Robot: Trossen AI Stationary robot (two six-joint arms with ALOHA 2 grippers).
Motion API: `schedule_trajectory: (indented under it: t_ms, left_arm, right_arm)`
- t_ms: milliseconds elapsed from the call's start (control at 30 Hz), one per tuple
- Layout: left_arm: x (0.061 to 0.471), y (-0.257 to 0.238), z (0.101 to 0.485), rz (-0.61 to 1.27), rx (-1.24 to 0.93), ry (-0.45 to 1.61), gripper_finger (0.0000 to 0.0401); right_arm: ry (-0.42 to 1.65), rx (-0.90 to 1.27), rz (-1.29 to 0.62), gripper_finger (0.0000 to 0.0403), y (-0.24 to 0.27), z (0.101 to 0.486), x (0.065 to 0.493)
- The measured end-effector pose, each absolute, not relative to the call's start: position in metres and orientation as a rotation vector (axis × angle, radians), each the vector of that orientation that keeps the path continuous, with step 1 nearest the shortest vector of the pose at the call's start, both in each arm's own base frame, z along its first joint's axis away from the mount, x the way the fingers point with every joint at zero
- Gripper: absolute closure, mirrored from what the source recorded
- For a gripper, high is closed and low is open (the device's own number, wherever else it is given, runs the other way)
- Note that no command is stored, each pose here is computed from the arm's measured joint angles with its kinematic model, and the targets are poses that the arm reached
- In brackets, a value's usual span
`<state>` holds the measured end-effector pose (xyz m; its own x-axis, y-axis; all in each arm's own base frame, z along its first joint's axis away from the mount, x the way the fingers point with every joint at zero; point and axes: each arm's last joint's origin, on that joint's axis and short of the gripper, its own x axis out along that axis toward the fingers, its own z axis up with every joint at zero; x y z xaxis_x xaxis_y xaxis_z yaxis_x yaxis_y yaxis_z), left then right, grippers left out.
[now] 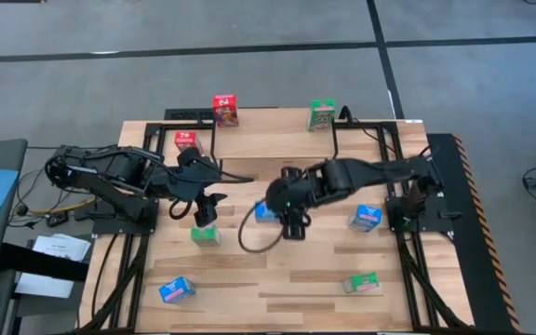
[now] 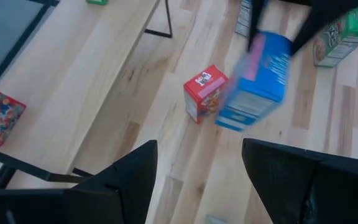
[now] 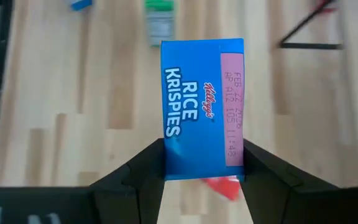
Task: Stack cereal on shelf
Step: Put the bottom right blue cereal box on the shelf
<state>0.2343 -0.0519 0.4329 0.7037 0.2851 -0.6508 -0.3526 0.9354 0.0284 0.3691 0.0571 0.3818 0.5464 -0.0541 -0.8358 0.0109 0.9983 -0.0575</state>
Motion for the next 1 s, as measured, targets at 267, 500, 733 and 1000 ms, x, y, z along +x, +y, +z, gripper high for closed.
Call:
schedule_trajectory:
  t_ms: [267, 500, 733, 1000]
  left_arm:
    - [0.234, -0.052, 0.433, 0.356, -0.102, 0.706, 0.0177]
    - [0.234, -0.052, 0.433, 0.356, -0.103, 0.706, 0.0177]
    - [0.234, -0.051, 0.434, 0.400, -0.085, 0.687, 0.0177]
    - [0.235, -0.043, 0.434, 0.473, -0.075, 0.666, 0.0177]
  right_arm:
    - [0.925, -0.104, -0.133, 0.0199, 0.011, 0.411, 0.366]
    - [0.897, -0.202, -0.172, 0.0198, -0.033, 0.426, 0.361]
    - [0.924, -0.304, -0.213, 0.0198, -0.078, 0.429, 0.353]
    - [0.968, -0.390, -0.248, 0.0198, -0.127, 0.429, 0.339]
